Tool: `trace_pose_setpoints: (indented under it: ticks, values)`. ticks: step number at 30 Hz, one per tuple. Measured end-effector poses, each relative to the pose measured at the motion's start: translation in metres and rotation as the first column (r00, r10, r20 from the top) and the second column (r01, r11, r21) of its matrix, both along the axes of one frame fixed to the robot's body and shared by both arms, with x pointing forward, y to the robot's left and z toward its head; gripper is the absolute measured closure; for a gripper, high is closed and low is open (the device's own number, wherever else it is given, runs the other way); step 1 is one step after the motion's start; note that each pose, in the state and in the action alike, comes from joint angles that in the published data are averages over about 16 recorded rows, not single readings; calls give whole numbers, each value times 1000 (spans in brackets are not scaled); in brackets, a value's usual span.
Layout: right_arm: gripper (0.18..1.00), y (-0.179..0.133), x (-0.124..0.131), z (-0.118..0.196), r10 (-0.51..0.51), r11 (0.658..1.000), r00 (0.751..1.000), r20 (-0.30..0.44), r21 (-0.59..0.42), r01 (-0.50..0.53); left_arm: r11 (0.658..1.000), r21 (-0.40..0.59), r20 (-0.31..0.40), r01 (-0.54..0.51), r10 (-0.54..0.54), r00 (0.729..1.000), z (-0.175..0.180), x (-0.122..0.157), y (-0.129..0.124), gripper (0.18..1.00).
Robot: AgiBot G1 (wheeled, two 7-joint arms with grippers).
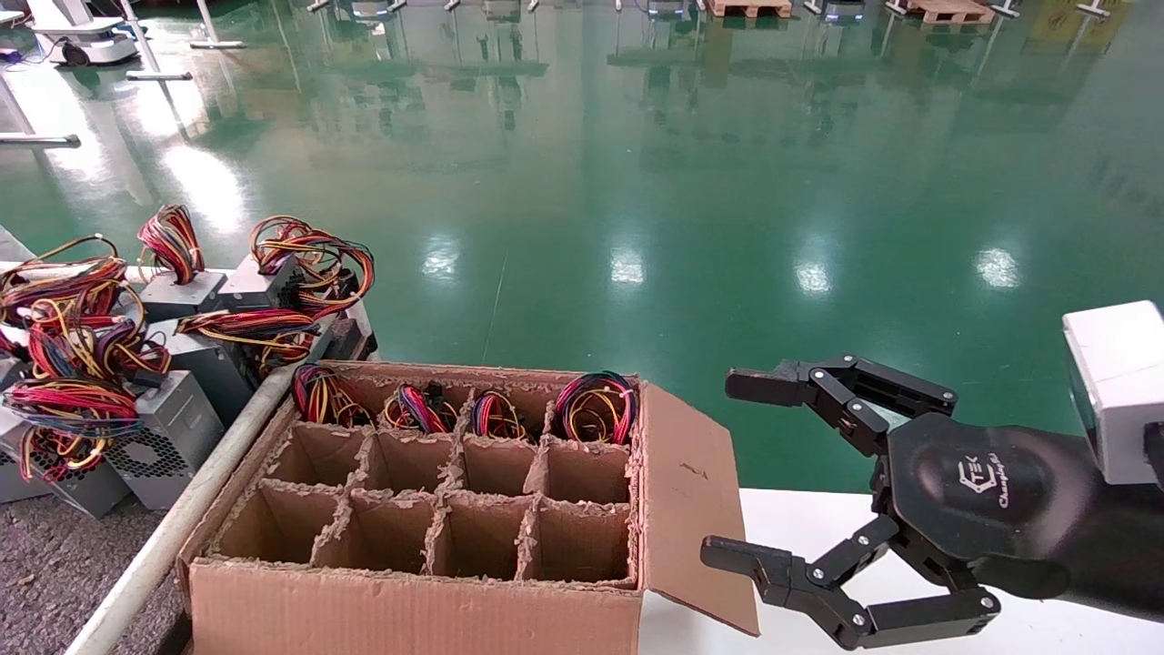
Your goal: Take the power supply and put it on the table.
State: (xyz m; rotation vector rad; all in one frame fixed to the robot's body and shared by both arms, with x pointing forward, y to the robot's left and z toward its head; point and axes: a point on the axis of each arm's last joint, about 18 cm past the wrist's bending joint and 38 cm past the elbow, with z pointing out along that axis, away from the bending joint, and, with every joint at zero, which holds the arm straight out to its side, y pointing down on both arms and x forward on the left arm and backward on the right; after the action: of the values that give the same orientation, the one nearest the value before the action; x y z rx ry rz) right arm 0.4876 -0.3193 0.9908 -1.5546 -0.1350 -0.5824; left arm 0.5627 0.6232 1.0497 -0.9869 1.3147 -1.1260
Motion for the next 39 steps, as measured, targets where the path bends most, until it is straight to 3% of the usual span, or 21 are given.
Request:
trace_pose_setpoints:
  ticks: [10, 19, 30, 39]
  values:
    - [178, 0, 0, 0, 0, 1000, 1000, 0, 0, 0, 989, -102, 121, 109, -96, 988, 28, 4, -23, 197]
    - [178, 0, 0, 0, 0, 1000, 1000, 0, 0, 0, 970, -149, 216, 193, -159, 963, 49, 12, -43, 184]
    - [178, 0, 0, 0, 0, 1000, 1000, 0, 1, 0, 953, -63, 257, 297, -272, 927, 57, 17, -74, 184]
    - [178, 0, 0, 0, 0, 1000, 1000, 0, 1, 0, 911, 45, 252, 409, -407, 878, 53, 16, -113, 184]
